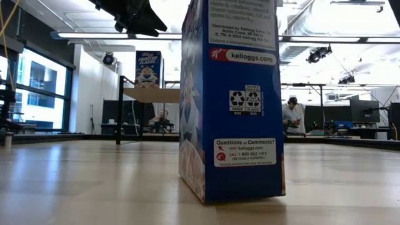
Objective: Stack cereal on shelf
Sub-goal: Put the orange cereal box on the shelf
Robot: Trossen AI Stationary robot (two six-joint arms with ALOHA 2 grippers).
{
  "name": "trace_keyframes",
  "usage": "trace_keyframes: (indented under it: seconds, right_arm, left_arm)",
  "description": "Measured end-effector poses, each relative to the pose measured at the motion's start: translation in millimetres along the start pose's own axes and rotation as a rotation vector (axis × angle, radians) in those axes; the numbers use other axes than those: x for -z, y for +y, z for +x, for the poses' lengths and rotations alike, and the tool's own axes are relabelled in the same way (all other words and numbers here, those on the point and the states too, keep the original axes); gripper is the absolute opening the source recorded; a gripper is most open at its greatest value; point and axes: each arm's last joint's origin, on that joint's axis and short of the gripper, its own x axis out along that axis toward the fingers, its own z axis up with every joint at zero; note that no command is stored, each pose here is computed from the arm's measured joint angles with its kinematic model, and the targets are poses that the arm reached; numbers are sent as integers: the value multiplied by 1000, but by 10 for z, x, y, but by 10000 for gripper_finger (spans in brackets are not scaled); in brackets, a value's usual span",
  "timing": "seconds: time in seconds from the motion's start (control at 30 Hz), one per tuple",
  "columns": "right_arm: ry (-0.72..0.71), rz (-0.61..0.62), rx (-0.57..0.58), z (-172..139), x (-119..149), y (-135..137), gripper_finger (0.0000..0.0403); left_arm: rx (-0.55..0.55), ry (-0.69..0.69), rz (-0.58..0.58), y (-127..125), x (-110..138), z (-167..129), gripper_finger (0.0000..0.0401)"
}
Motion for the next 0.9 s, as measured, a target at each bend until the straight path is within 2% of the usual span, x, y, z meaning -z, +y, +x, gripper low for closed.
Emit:
trace_keyframes:
  seconds: [0.37, 0.6, 0.77, 0.9]
  right_arm:
    - [64, 78, -30, -219, 119, 95, 211]
    - [136, 111, -46, -186, 188, 133, 211]
    - [200, 131, -63, -118, 341, 228, 211]
    - [189, 129, -60, -34, 486, 319, 211]
  left_arm:
    - [0, 0, 0, 1, 0, 0, 255]
    - [0, 0, 0, 0, 0, 0, 255]
    - [3, 2, 3, -7, 3, -4, 255]
    - [67, 24, 19, -70, 29, -37, 255]
